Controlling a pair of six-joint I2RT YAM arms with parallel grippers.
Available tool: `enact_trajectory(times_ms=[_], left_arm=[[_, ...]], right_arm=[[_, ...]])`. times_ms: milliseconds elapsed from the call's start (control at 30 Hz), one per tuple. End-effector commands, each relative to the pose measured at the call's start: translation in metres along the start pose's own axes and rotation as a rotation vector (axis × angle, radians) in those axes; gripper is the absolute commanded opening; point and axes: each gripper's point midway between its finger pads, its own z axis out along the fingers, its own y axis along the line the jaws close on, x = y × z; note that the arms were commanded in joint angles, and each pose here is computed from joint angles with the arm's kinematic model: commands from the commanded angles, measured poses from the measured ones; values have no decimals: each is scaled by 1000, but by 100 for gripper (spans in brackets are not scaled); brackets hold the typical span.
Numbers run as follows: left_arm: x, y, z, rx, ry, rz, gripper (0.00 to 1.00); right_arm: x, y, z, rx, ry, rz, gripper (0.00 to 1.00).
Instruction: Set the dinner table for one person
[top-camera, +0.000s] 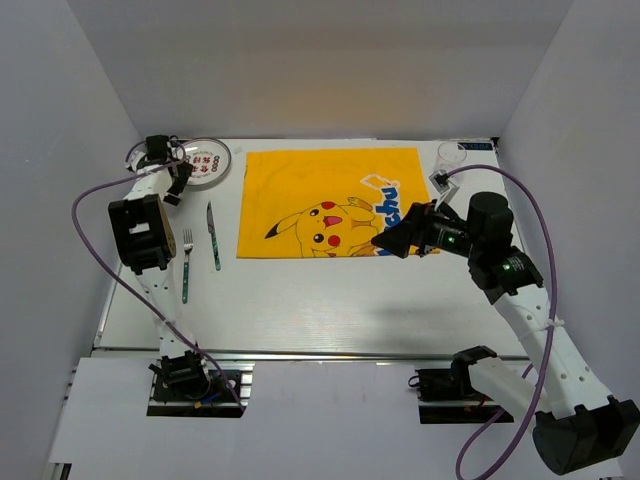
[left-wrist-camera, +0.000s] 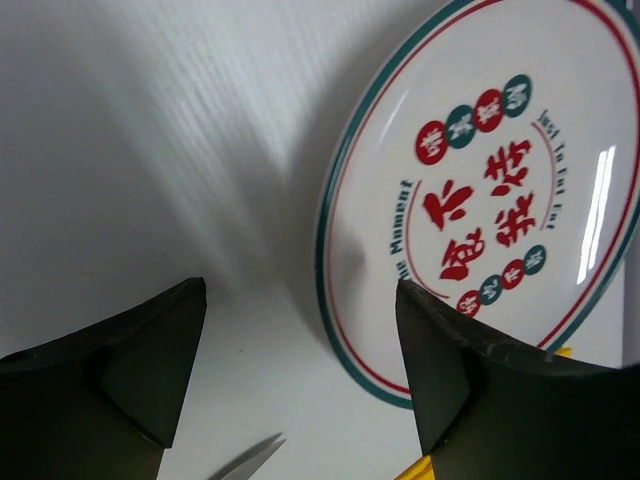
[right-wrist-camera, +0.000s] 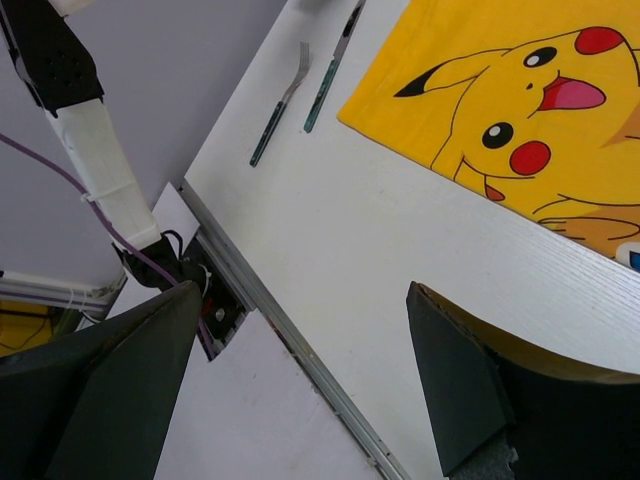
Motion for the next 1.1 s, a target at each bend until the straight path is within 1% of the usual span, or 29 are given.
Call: enact_trajectory(times_ms=[0, 100, 133, 167, 233, 267, 300, 367, 400, 467, 500, 533, 567, 600, 633, 667, 700, 733, 767, 800, 833, 867, 933, 967, 1033, 1067], left_arm=[[0, -6, 14, 54, -9, -17, 86], [4, -10, 23, 86, -11, -25, 82], [6, -9, 25, 81, 1, -26, 79], [12, -3, 34, 56, 16, -35, 67], [15, -4, 39, 54, 29, -38, 55], [16, -3, 42, 52, 29, -44, 37], [19, 0, 44, 47, 32, -47, 27], [23, 3, 48, 39, 41, -61, 12], [27, 6, 51, 27, 51, -65, 0], [28, 7, 50, 25, 56, -79, 0], [21, -3, 42, 61, 40, -88, 0], [24, 0, 39, 72, 42, -90, 0], [23, -5, 31, 108, 43, -98, 0], [2, -30, 9, 205, -9, -117, 0], [7, -24, 4, 218, -4, -122, 0], [5, -35, -10, 279, 3, -131, 0], [-18, -63, -44, 411, -55, -144, 0], [-12, -57, -52, 431, -50, -158, 0], [-22, -66, -67, 491, -83, -176, 0], [-23, -73, -84, 532, -98, -181, 0], [-37, -83, -112, 600, -139, -193, 0], [-25, -86, -121, 639, -108, -174, 0], [-21, -108, -152, 769, -90, -130, 0], [-8, -120, -167, 837, -42, -92, 0], [11, -131, -177, 877, 17, -37, 0], [32, -139, -184, 896, 63, 1, 0]], right_arm=[[-1, -1, -7, 31, -12, -42, 89], [2, -3, -8, 39, 6, -43, 89], [2, -4, -7, 41, 7, -41, 89], [3, -5, -7, 45, 10, -36, 89], [5, -7, -5, 46, 16, -24, 89], [4, -8, -4, 48, 15, -17, 89], [5, -9, -3, 50, 20, -12, 89], [5, -9, -3, 47, 21, -10, 89], [6, -9, -3, 48, 22, -10, 89], [6, -10, -4, 56, 22, -11, 89], [6, -11, -4, 62, 20, -10, 89], [6, -10, -4, 61, 24, -10, 89], [8, -11, -4, 62, 27, -5, 89], [8, -11, -5, 63, 26, -2, 89], [8, -11, -5, 63, 26, 3, 89], [10, -10, -5, 62, 26, 4, 89], [9, -10, -5, 60, 22, 9, 89], [9, -9, -6, 60, 18, 12, 89], [10, -7, -8, 56, 14, 9, 89], [10, -7, -8, 57, 9, 12, 89], [10, -6, -9, 54, 7, 9, 89], [9, -6, -11, 57, -1, 9, 89], [11, -6, -12, 64, -4, 8, 89], [12, -5, -14, 63, -11, 4, 89], [14, -7, -17, 75, -23, 5, 89], [17, -8, -17, 79, -23, 8, 89]])
